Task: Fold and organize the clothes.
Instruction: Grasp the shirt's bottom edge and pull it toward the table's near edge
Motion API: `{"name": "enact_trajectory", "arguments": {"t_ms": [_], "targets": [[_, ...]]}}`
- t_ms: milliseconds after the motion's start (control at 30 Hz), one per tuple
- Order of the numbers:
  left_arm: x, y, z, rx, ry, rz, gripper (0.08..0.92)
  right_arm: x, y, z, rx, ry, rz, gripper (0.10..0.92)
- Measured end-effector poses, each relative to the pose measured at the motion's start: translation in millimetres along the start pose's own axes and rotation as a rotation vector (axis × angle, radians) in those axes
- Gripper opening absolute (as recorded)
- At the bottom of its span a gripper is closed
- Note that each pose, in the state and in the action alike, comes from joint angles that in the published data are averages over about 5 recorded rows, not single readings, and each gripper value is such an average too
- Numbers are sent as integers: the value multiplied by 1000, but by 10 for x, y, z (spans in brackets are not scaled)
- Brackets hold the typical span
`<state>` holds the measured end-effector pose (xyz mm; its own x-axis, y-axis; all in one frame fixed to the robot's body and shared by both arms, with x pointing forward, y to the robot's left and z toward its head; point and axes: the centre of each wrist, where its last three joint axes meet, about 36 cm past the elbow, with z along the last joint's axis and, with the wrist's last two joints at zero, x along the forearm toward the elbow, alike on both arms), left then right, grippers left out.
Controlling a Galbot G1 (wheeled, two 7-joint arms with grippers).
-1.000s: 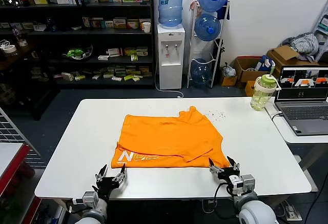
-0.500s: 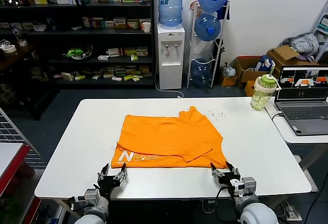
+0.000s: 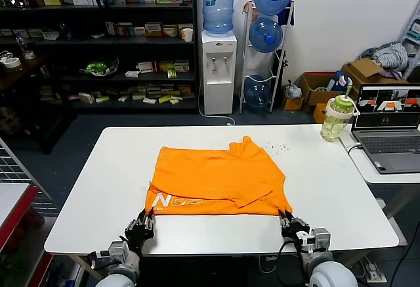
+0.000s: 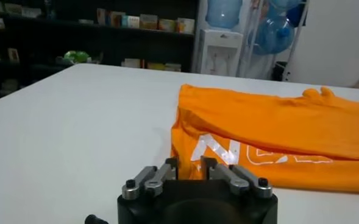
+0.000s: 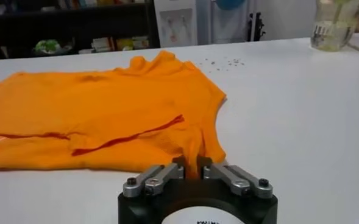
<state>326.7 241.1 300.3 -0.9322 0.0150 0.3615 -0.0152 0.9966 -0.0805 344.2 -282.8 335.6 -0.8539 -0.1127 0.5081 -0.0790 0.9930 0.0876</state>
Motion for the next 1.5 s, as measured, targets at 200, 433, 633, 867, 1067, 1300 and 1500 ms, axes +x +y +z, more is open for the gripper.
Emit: {"name": "enact_trajectory", "arguments": {"t_ms": [200, 433, 633, 867, 1067, 1300, 1500], "targets": [[62, 41, -54, -1, -4, -17, 104, 99, -15, -60, -5, -7, 7, 124], [225, 97, -171, 5, -6, -27, 89, 339, -52, -120, -2, -7, 17, 124], [453, 157, -246, 14, 11, -32, 89, 580, -66, -105, 8, 12, 28, 124], [761, 179, -287, 45, 46, -34, 89, 848, -49, -8, 9, 50, 39, 124], [955, 181, -279, 73, 88, -43, 127, 1015, -53, 24, 17, 76, 58, 208], [1019, 210, -390, 78, 86, -43, 328, 1054, -52, -106, 28, 33, 49, 424], [955, 277, -563, 79, 58, -33, 510, 850, -57, -388, 36, -47, 26, 597]]}}
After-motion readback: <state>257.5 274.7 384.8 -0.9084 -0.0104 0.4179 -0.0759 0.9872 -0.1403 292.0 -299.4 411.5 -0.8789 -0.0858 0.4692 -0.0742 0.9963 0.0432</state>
